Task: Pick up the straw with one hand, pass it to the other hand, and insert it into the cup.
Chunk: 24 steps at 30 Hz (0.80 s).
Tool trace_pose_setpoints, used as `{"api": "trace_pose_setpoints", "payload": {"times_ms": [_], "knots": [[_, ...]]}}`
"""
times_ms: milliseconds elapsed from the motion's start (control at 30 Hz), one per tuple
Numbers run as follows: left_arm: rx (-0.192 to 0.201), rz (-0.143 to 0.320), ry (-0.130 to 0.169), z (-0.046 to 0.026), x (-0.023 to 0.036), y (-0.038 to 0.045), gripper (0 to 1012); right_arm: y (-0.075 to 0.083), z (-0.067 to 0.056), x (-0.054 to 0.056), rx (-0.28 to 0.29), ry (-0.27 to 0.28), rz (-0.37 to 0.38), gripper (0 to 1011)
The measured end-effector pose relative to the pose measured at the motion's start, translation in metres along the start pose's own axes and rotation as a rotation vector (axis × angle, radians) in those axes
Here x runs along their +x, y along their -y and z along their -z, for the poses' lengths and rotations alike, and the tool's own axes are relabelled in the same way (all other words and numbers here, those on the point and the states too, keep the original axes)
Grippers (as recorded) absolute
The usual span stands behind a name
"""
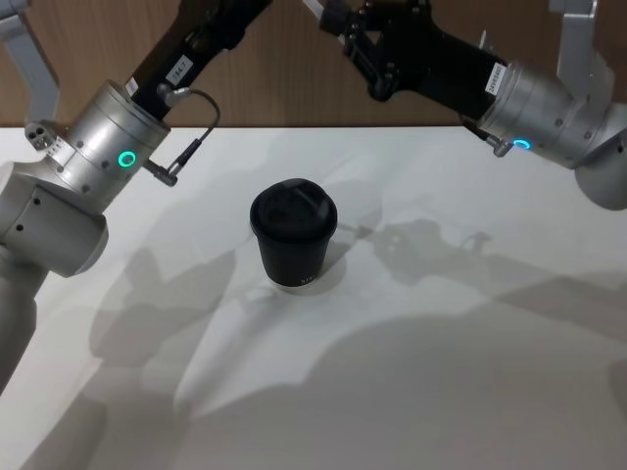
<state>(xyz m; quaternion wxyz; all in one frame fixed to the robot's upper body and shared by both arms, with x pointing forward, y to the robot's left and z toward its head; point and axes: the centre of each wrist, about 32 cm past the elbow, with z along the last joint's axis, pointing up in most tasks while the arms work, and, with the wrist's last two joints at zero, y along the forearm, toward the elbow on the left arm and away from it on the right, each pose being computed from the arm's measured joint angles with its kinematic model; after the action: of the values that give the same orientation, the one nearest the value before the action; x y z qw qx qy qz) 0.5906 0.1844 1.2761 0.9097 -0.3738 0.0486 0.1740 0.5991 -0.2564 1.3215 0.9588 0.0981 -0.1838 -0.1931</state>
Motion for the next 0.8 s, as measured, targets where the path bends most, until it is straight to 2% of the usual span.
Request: {"api": "trace_pose_setpoints", "payload": {"times_ms": [367,700,800], "knots": [[-0.009,0.004,0.028,-0.0006,-0.0011,0.0044,1003,0.0000,0.0000,0.0000,0.000,0.000,0.000,10],[-0.009,-0.003,0.037,0.0006,-0.0005,0.0076,1003,0.0000,0.0000,0.0000,0.000,0.000,0.000,10],[-0.009,-0.004,0.040,0.0013,-0.0003,0.0089,961,0.0000,0.0000,0.0000,0.000,0.000,0.000,10]]}}
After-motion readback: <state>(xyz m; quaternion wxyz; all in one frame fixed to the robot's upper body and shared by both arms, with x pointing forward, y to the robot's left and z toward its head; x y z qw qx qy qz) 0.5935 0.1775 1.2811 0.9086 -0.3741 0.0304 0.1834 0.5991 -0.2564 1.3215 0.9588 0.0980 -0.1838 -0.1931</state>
